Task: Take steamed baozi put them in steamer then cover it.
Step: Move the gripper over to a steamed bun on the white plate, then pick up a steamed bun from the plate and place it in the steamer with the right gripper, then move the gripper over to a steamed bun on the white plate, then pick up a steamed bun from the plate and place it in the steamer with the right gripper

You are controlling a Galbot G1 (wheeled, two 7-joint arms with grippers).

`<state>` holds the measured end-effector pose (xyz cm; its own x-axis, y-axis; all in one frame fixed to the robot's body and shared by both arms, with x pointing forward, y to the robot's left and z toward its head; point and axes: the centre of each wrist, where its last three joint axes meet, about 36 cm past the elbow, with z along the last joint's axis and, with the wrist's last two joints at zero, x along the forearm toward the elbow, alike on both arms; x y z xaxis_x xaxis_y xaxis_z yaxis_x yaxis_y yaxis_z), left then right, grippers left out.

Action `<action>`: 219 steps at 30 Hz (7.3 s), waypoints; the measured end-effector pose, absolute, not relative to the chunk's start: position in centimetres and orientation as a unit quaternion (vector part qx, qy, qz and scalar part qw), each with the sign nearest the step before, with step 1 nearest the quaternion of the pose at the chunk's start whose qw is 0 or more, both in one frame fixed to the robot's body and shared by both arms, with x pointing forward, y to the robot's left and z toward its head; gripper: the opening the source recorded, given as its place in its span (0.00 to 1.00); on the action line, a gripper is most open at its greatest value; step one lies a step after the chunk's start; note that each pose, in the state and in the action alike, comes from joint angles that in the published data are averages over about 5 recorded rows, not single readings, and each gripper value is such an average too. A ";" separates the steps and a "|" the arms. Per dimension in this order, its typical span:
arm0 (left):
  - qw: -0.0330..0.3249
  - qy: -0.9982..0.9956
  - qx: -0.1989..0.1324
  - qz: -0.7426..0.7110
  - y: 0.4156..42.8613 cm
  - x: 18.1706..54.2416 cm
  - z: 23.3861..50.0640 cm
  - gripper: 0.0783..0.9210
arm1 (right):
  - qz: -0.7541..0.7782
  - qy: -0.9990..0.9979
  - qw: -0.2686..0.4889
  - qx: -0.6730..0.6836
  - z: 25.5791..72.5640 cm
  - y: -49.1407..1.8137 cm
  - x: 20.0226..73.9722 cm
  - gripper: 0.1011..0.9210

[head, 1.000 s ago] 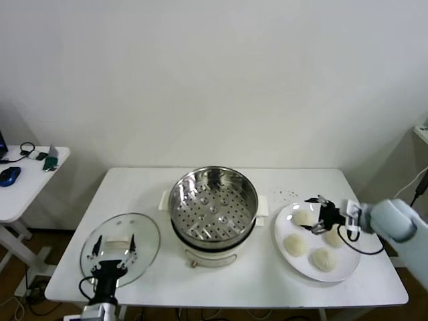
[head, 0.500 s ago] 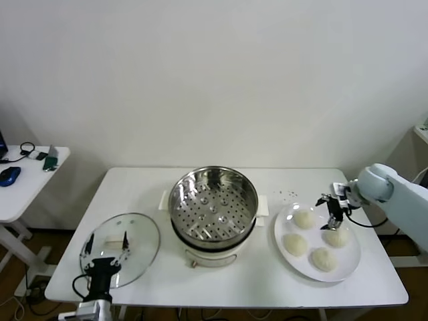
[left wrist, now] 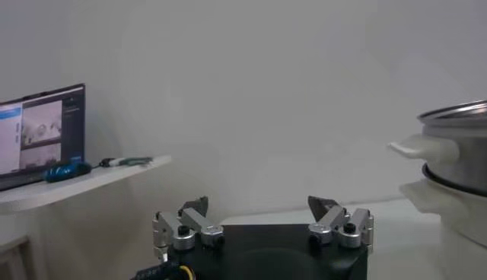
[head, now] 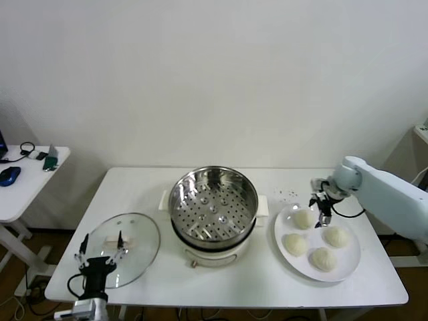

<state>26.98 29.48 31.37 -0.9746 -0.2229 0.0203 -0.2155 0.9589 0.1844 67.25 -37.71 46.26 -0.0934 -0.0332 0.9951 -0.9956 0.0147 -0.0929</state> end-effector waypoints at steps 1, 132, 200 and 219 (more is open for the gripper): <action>0.021 -0.989 0.112 -0.091 29.5 27.0 31.4 0.88 | 0.511 -0.533 0.472 0.482 46.1 -37.5 67.4 0.88; 0.031 -0.988 0.129 -0.076 28.6 24.7 34.1 0.88 | 0.729 -0.308 0.162 0.590 70.0 -13.8 66.7 0.88; 0.060 -0.985 0.140 -0.079 29.0 23.0 33.5 0.88 | 0.493 -0.510 0.460 0.534 44.4 -32.0 60.1 0.75; 0.062 -0.986 0.138 -0.074 28.6 22.8 33.4 0.88 | 0.482 -0.565 0.440 0.505 52.9 -33.3 62.6 0.71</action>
